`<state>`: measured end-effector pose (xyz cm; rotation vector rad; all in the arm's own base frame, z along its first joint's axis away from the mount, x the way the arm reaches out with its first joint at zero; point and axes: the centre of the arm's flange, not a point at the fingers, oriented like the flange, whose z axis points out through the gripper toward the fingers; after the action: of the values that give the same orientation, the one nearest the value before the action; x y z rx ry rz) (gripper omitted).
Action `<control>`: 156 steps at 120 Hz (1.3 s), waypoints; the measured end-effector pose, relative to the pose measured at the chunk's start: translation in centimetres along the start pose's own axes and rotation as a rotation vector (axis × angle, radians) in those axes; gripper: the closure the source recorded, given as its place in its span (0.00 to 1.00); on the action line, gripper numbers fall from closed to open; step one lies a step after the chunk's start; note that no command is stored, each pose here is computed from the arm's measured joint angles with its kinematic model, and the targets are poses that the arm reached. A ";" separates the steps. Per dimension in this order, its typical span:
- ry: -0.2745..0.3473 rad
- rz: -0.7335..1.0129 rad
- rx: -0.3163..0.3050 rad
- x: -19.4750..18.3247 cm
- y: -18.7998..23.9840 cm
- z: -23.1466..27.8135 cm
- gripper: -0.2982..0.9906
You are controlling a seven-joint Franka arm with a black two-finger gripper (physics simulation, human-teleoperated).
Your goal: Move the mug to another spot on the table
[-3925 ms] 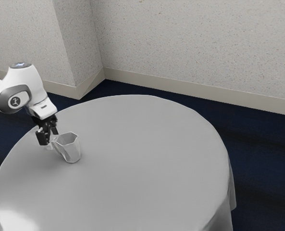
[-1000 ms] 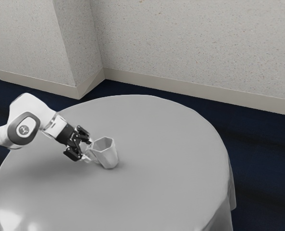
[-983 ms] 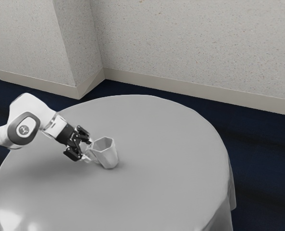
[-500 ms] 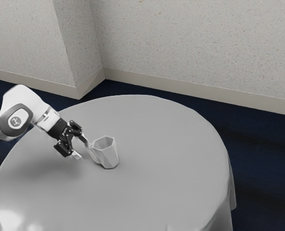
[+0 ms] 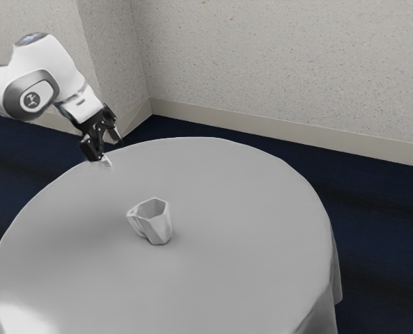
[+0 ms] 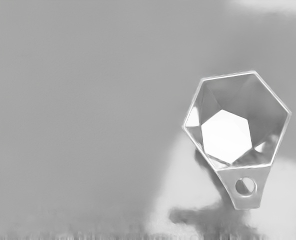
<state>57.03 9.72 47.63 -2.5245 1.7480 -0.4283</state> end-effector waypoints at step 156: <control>-0.327 -0.978 0.116 9.8 1.8 -7.2 0.23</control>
<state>56.78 0.91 56.18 -2.9516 0.2923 -0.1002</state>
